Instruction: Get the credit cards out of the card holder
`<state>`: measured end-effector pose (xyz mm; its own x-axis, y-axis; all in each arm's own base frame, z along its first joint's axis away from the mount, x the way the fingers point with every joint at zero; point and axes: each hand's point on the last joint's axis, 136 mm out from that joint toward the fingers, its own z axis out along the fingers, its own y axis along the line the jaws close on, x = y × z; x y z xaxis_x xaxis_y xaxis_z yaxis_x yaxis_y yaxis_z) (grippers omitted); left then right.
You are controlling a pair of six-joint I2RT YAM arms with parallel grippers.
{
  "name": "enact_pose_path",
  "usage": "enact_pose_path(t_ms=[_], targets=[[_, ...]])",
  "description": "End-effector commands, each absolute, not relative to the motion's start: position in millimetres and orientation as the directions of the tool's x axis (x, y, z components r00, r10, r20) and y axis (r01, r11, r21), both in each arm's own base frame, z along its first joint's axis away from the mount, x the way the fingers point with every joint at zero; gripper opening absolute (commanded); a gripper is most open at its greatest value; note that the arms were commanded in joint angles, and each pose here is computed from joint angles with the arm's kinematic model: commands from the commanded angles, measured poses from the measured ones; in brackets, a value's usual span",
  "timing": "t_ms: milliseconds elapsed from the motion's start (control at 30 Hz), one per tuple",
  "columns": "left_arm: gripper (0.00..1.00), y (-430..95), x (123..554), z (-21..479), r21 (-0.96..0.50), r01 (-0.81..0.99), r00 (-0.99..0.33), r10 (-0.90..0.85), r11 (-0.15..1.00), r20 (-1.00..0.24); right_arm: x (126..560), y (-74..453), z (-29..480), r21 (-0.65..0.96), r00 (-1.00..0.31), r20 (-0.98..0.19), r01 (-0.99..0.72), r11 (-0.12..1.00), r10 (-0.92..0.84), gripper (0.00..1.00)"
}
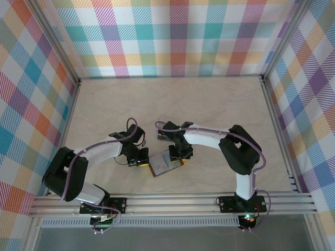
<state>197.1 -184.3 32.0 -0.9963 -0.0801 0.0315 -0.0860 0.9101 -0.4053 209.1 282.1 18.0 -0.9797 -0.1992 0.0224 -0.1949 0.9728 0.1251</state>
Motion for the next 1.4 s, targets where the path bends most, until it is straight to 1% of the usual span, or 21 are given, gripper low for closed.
enact_pose_path(t_ms=[0,133,233,467,600,667,733,867,1067,1367], targets=[[0.06,-187.5,195.2,42.9,-0.412,-0.087,-0.996,-0.081,0.907,0.032,194.6,280.5,19.9,0.147,-0.981,0.065,-0.173,0.974,-0.184,0.42],[0.05,-191.4,192.9,40.2,-0.412,-0.079,-0.997,-0.068,0.908,0.041,199.3,278.6,34.3,0.143,-0.983,0.027,-0.175,0.974,-0.181,0.43],[0.02,-192.2,192.3,33.8,-0.4,-0.085,-0.996,-0.067,0.913,0.058,205.1,281.3,46.1,0.15,-0.984,-0.007,-0.178,0.973,-0.179,0.45],[0.02,-197.8,191.2,26.8,-0.402,-0.086,-0.996,-0.062,0.912,0.071,205.9,306.8,64.9,0.273,-0.98,-0.028,-0.198,0.941,-0.198,0.44],[0.02,-196.2,191.4,24.6,-0.389,-0.087,-0.995,-0.065,0.917,0.071,199.3,335.1,73.3,0.427,-0.976,-0.016,-0.202,0.881,-0.217,0.38],[0.01,-194.2,191.1,22.6,-0.376,-0.089,-0.995,-0.065,0.922,0.075,195.9,348.6,75.2,0.495,-0.975,-0.001,-0.194,0.847,-0.223,0.32],[0.01,-193.1,191.5,22.1,-0.367,-0.09,-0.995,-0.067,0.926,0.076,194.1,357.7,74.2,0.536,-0.973,0.012,-0.188,0.823,-0.23,0.29],[0.0,-196.0,194.3,32.9,-0.39,-0.089,-0.996,-0.073,0.917,0.055,195.3,363.7,65.3,0.548,-0.97,0.023,-0.19,0.815,-0.242,0.24],[0.0,-209.6,197.4,55.0,-0.459,-0.087,-0.996,-0.081,0.884,0.032,193.6,375.4,54.4,0.591,-0.964,0.057,-0.178,0.787,-0.261,0.22],[0.0,-227.0,196.0,43.0,-0.449,-0.07,-0.997,-0.049,0.891,0.058,197.7,357.8,33.3,0.493,-0.967,0.065,-0.185,0.85,-0.248,0.22]])
